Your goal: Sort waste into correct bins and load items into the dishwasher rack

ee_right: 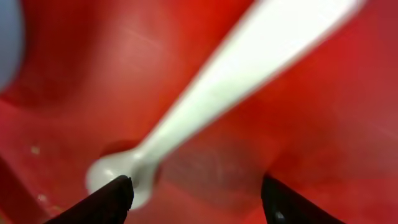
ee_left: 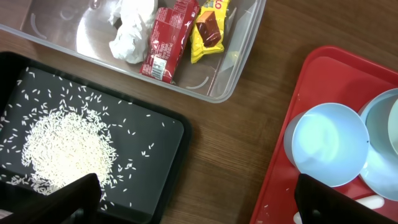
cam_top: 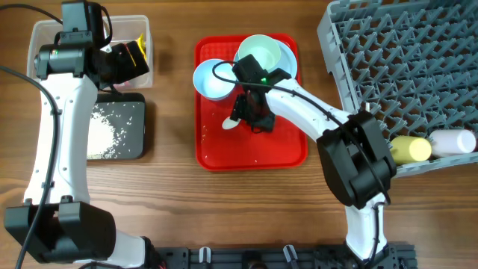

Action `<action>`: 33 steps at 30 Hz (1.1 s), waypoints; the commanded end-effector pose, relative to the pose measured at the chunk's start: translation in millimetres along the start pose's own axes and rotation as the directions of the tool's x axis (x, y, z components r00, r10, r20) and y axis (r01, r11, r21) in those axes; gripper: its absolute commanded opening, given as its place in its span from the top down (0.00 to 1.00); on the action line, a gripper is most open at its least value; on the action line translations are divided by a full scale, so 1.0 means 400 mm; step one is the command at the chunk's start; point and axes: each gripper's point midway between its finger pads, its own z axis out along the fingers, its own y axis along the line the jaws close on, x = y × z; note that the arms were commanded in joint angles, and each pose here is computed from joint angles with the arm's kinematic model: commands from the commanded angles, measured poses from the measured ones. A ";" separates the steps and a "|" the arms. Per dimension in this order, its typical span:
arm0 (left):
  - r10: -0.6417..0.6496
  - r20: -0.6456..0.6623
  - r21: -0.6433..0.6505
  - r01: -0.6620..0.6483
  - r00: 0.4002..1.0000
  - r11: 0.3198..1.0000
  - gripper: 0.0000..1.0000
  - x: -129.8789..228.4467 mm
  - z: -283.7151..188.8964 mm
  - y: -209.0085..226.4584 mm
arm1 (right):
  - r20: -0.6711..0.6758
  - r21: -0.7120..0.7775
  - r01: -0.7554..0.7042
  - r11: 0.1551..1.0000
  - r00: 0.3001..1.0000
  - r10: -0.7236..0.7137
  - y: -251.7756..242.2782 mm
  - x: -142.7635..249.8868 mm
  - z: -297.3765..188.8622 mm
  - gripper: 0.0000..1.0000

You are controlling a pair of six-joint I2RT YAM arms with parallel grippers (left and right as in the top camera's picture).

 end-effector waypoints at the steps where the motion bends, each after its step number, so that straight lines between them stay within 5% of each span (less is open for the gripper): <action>1: -0.012 -0.018 0.003 0.012 1.000 1.000 0.00 0.007 0.011 0.002 | 0.053 0.075 0.077 0.994 0.995 -0.081 -0.010 -0.040 -0.027 0.30; 11: -0.012 -0.017 0.000 0.012 1.000 1.000 0.00 0.006 0.011 0.003 | 0.099 0.159 0.423 0.892 0.892 -0.441 0.022 -0.093 -0.113 0.29; 17: -0.012 -0.016 0.000 0.012 1.000 1.000 0.00 0.006 0.011 0.003 | 0.188 0.097 0.606 0.789 0.767 -0.613 0.103 -0.132 -0.110 0.28; 24: -0.012 -0.017 0.000 0.012 1.000 1.000 0.00 0.006 0.011 0.003 | 0.242 -0.022 0.661 0.750 0.732 -0.637 0.177 -0.123 -0.104 0.28; 33: -0.012 -0.015 -0.004 0.012 1.000 1.000 0.00 0.005 0.011 0.005 | 0.118 -0.131 0.649 0.749 0.760 -0.639 0.180 -0.055 0.000 0.29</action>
